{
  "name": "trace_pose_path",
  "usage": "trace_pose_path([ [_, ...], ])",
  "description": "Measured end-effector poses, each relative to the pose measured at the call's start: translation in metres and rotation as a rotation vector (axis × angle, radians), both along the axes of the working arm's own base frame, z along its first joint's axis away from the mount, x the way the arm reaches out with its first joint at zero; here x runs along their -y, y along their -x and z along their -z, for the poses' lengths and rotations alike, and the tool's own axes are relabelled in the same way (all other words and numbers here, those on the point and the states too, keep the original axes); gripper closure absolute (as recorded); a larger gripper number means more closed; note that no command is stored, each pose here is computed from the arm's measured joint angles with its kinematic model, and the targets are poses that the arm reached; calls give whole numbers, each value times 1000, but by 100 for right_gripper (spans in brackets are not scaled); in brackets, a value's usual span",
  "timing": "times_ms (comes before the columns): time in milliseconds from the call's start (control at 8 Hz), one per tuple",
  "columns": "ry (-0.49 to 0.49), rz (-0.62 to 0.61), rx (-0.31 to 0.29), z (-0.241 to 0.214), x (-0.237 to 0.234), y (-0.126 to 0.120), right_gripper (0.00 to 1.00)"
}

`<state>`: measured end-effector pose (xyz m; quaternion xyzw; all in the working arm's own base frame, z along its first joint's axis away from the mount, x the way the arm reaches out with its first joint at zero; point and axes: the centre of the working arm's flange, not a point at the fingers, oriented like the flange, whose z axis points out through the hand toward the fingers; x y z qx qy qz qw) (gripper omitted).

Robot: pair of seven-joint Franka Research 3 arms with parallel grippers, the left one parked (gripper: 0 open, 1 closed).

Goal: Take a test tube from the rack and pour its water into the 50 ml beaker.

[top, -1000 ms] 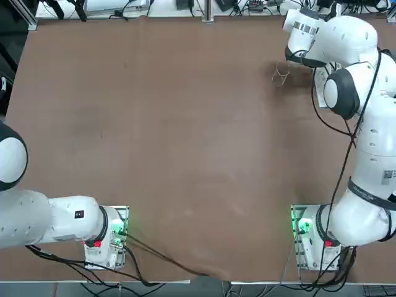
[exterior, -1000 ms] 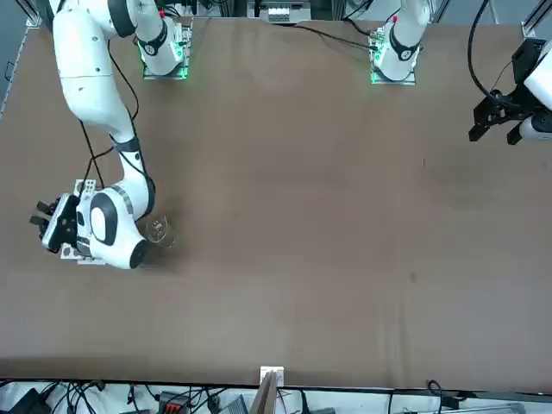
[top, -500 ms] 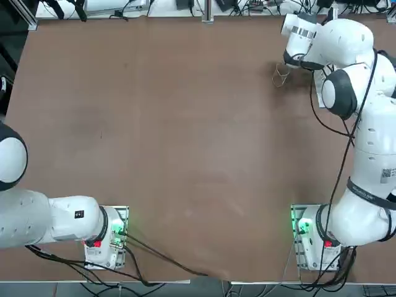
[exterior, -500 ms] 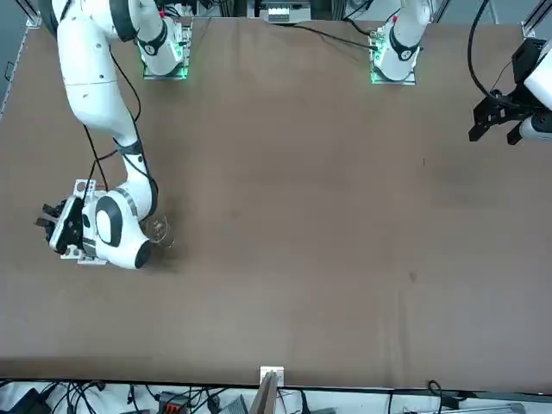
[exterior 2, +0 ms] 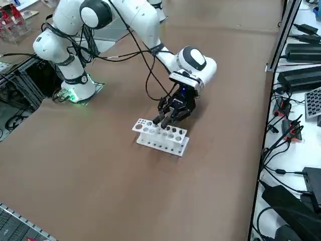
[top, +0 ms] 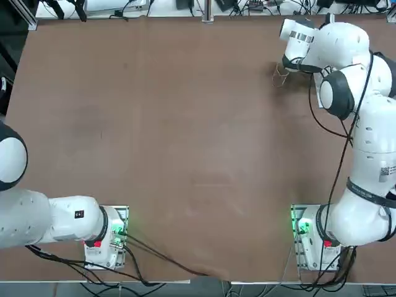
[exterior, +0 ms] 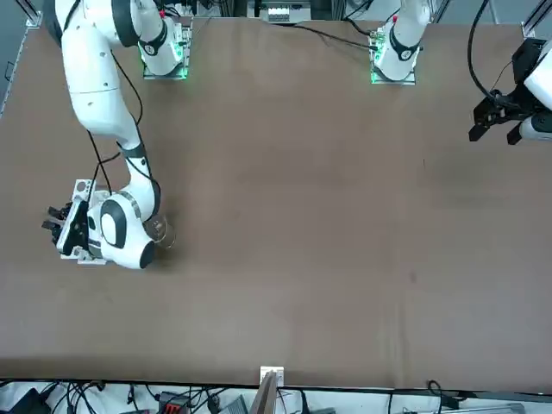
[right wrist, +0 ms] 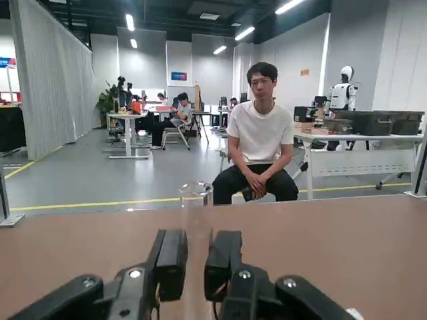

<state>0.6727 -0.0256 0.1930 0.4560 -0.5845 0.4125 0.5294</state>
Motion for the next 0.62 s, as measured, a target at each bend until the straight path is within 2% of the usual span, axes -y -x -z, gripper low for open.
trace_pose_path([
  [250, 1, -2, -9, 8, 0, 1, 77],
  [500, 2, 0, -14, 10, 1, 2, 69],
  [625, 2, 1, -17, 10, 1, 2, 51],
])
